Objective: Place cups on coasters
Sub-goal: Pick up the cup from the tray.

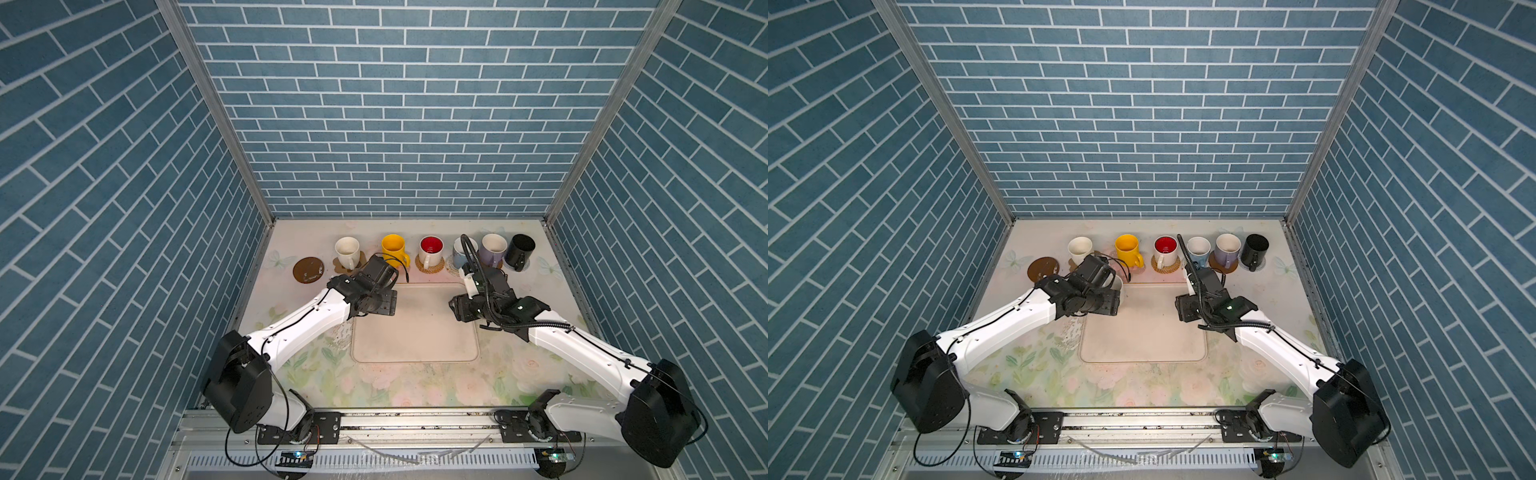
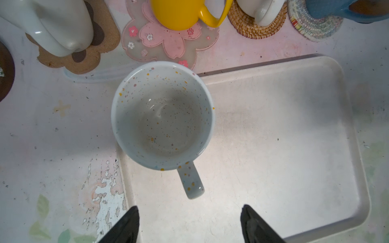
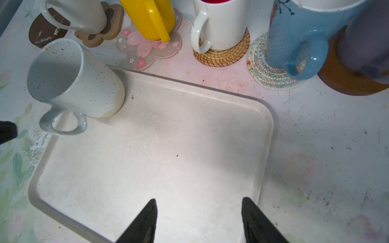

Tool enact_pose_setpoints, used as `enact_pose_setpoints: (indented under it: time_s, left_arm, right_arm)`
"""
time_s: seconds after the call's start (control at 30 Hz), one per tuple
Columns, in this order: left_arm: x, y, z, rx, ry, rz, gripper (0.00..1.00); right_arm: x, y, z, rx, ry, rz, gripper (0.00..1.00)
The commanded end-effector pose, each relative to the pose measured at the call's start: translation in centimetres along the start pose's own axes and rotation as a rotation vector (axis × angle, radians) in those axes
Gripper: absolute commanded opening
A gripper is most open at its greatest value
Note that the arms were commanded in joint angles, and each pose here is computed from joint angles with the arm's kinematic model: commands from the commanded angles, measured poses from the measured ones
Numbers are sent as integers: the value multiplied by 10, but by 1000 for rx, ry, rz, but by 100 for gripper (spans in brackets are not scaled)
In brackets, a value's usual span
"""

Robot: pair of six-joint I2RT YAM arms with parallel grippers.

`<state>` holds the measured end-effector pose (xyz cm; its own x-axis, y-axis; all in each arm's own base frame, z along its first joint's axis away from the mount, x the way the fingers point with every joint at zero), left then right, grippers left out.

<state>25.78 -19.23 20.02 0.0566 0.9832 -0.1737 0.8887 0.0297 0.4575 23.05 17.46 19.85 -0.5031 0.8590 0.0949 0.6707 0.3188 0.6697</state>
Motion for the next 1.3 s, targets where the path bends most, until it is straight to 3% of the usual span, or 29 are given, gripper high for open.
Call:
enact_pose_setpoints:
  time_s: [0.0, 0.23, 0.57, 0.9, 1.27]
  left_arm:
    - [-6, 3, 5, -20, 25, -35, 75]
    - [-7, -1, 25, -11, 80, -64, 71]
    - [-13, 6, 55, 3, 145, -86, 58]
    - [-11, 2, 63, 16, 150, -90, 32]
    - [-10, 2, 51, 1, 124, -74, 1]
  right_arm:
    - [-3, -8, -1, -6, 6, 22, 65]
    - [-8, -16, 1, -4, -1, 21, 65]
    - [-8, -21, -2, -27, 8, 30, 64]
    - [-8, -21, -1, -28, 7, 31, 64]
    - [-9, -20, 1, -4, -4, 30, 64]
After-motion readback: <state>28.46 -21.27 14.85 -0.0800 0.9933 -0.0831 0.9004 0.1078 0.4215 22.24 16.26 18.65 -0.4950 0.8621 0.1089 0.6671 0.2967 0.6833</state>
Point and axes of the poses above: each gripper's point midway between its finger pads, its own z axis out along the fingers, its own x axis along the line the jaws close on, y = z × x, the point moved 8 cm from there along -z, back along the fingers, and after that the axes turned 8 degrees about -z, right-handed, at the moved point
